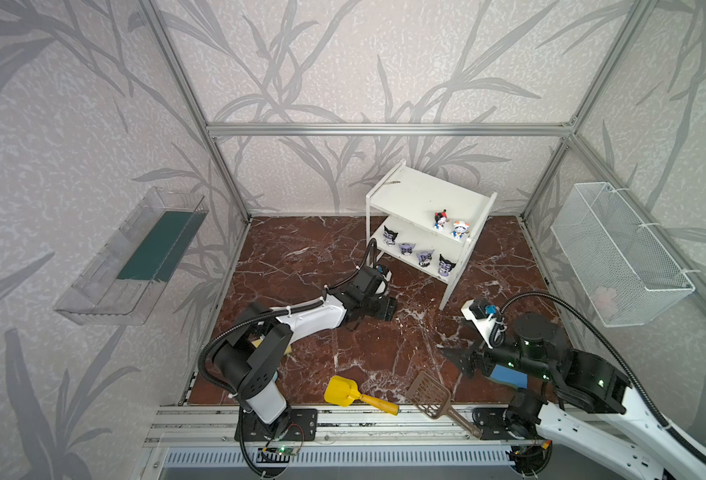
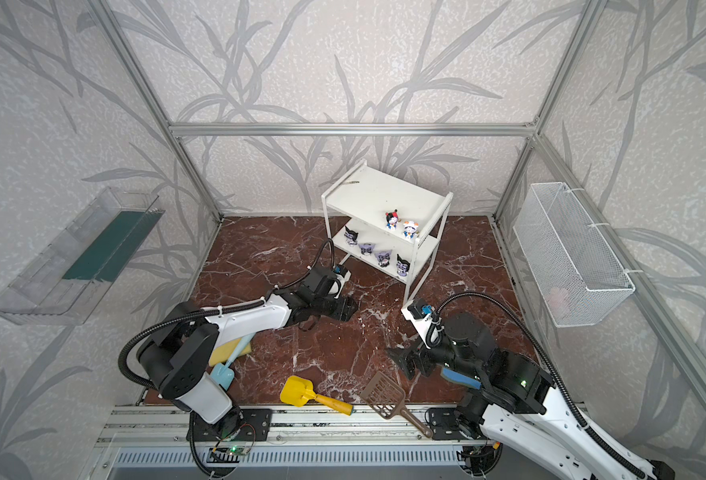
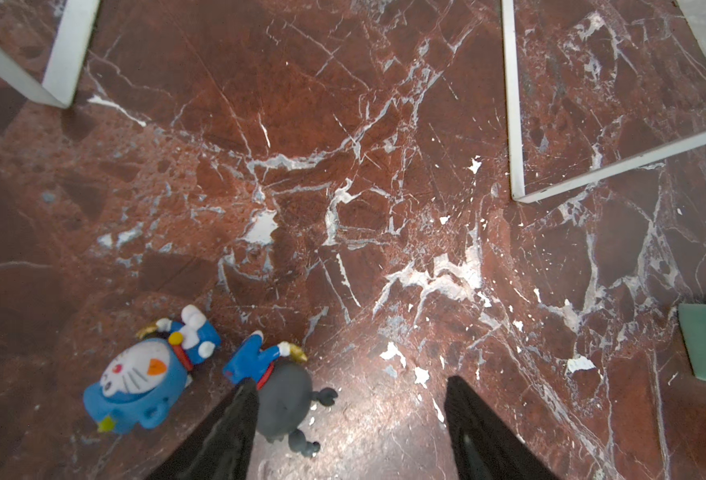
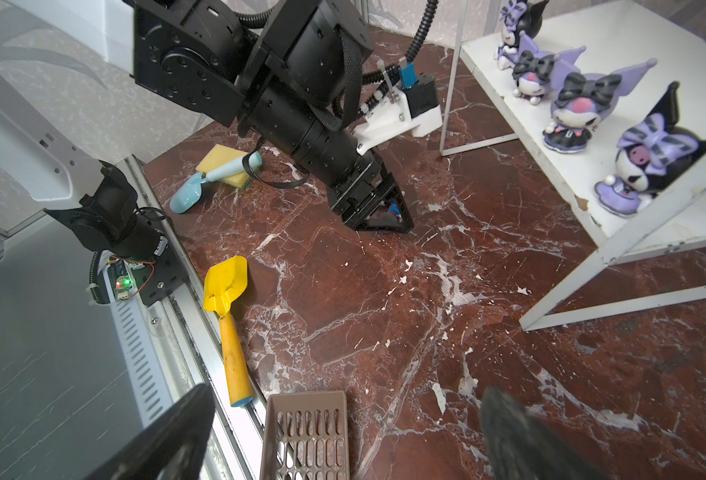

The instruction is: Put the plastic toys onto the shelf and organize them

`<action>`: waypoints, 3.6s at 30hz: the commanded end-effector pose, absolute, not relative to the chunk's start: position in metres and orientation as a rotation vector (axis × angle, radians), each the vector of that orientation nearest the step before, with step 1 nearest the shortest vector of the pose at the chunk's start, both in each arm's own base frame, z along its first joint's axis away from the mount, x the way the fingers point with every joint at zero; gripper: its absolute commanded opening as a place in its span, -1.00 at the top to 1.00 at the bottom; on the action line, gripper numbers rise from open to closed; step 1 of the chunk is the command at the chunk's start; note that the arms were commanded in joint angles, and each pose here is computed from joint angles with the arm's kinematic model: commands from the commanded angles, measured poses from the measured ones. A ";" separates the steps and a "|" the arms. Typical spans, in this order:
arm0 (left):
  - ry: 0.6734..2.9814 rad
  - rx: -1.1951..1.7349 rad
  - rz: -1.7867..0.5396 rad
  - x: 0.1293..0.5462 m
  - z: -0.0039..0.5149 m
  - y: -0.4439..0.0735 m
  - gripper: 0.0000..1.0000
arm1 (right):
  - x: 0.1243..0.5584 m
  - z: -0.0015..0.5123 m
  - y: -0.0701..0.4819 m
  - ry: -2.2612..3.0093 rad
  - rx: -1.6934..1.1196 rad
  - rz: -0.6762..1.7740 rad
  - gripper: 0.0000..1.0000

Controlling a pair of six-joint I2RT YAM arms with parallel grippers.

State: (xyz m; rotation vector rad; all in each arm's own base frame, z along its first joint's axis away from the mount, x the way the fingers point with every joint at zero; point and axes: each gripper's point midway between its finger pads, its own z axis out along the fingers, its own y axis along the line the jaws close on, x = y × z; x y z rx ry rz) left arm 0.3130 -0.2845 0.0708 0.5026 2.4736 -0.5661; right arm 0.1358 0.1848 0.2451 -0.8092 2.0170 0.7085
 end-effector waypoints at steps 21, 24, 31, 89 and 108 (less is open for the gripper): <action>2.500 0.387 -0.069 0.316 0.026 -0.260 -0.12 | 0.133 0.240 0.183 2.024 -0.811 0.710 -0.98; 2.490 0.362 -0.057 0.318 0.026 -0.259 0.00 | 0.133 0.241 0.182 2.022 -0.808 0.711 -0.98; 2.467 0.408 -0.215 0.309 0.033 -0.273 0.17 | 0.133 0.239 0.182 2.025 -0.807 0.707 -0.98; 2.601 0.287 0.015 0.324 0.021 -0.268 0.05 | 0.131 0.238 0.185 2.016 -0.792 0.749 -0.98; 2.590 0.333 -0.106 0.320 0.018 -0.282 0.12 | 0.133 0.236 0.188 2.022 -0.803 0.745 -0.98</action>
